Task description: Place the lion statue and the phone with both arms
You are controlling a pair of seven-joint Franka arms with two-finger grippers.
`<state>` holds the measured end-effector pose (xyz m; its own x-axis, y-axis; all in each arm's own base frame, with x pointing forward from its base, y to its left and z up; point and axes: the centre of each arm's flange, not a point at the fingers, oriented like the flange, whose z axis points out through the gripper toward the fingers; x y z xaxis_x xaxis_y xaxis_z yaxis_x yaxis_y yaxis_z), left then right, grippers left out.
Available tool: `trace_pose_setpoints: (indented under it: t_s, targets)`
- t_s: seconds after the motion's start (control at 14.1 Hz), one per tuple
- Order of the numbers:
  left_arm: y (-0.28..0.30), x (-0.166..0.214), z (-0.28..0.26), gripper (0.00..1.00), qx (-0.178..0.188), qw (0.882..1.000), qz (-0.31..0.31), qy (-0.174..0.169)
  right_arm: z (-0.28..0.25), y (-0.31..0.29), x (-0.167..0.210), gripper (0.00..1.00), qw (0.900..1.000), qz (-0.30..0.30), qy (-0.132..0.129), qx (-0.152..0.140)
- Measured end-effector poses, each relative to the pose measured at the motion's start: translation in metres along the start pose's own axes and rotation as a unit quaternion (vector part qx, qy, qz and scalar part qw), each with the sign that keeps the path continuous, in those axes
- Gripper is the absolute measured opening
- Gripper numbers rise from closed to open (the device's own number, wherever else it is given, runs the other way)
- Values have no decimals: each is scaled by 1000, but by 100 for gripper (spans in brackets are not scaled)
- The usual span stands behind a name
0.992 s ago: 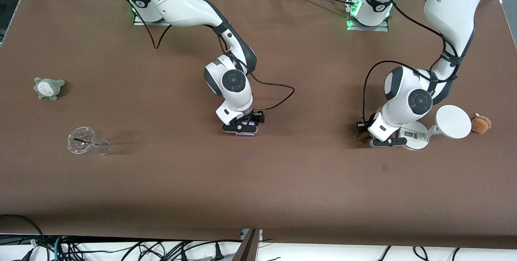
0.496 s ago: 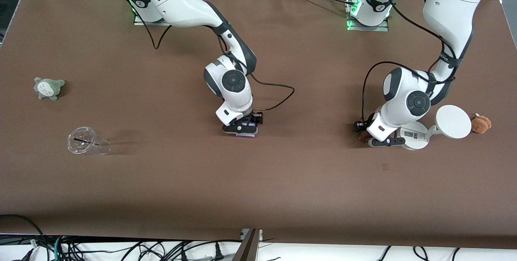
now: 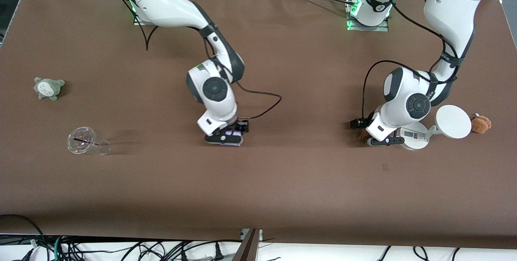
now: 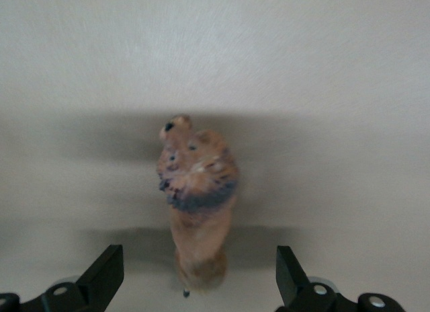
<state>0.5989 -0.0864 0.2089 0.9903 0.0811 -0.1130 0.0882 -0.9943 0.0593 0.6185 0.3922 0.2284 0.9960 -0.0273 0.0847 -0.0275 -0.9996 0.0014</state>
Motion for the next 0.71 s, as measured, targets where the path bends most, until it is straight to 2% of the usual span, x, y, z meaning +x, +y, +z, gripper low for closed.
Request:
trace_pose_setpoints:
  t_s: [0.14, 0.35, 0.71]
  targets:
    - [4, -2, -41, 100, 9, 1000, 4, 0, -15, 52, 30, 83, 1000, 9, -12, -13]
    - [2, -23, -102, 100, 36, 999, 4, -38, -31, 132, 63, 83, 999, 4, -32, -40]
    - [-2, -54, -287, 100, 73, 990, -12, -121, -29, 237, 81, 83, 996, -7, -68, -53]
